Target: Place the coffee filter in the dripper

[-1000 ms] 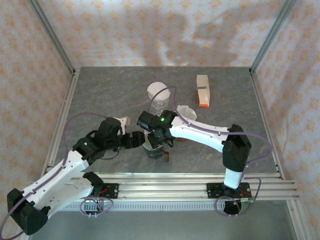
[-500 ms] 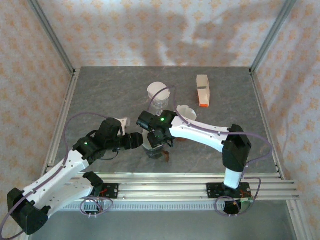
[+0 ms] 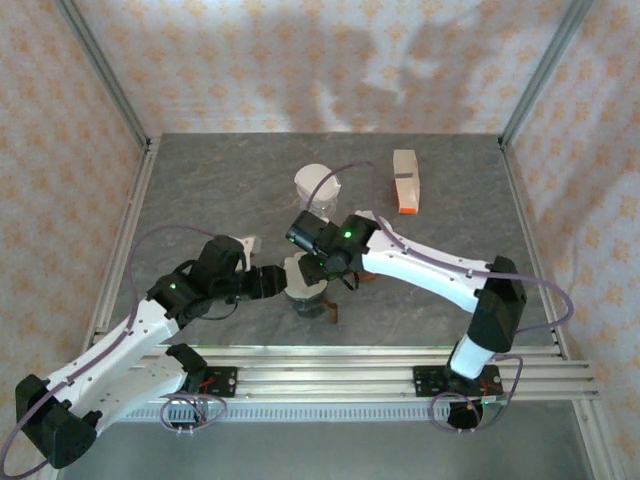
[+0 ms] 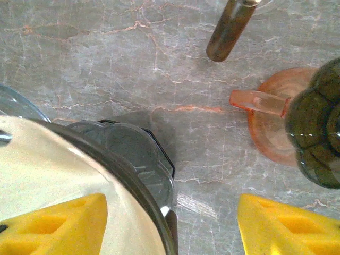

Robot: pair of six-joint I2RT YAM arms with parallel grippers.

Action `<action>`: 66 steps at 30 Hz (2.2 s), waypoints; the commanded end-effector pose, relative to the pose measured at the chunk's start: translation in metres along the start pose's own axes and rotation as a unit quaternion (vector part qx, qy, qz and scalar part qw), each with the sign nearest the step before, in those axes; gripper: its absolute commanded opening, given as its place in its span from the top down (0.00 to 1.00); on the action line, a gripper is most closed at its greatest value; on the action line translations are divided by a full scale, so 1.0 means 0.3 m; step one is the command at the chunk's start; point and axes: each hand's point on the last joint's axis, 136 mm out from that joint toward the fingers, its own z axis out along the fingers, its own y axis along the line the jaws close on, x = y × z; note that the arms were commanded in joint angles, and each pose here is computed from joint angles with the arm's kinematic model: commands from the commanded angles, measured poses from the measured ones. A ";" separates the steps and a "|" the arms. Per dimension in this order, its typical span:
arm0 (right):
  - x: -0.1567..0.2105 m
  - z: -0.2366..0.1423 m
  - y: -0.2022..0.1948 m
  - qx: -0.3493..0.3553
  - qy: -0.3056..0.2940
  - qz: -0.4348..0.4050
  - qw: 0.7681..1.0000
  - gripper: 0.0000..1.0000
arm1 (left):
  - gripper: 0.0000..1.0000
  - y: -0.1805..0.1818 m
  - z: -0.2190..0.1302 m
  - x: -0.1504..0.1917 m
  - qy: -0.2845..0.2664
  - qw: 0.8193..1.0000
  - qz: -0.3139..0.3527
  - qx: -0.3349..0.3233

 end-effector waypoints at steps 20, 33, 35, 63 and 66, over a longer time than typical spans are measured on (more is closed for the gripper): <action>-0.020 -0.068 -0.087 0.017 -0.040 0.018 0.999 0.35 | 0.37 0.019 -0.005 -0.015 -0.005 1.000 0.003 -0.020; -0.093 -0.104 -0.032 -0.011 -0.066 -0.010 0.998 0.30 | 0.34 0.013 -0.014 -0.020 -0.006 1.000 0.003 -0.021; -0.093 -0.109 -0.037 -0.010 -0.069 -0.008 0.998 0.30 | 0.33 0.008 -0.017 -0.021 -0.008 1.000 0.003 -0.017; -0.145 -0.309 -0.148 0.004 -0.175 0.045 0.984 0.30 | 0.08 -0.062 -0.071 -0.058 -0.042 0.999 -0.007 0.033; -0.145 -0.321 -0.161 0.004 -0.185 0.054 0.981 0.29 | 0.05 -0.073 -0.088 -0.064 -0.047 0.998 -0.009 0.038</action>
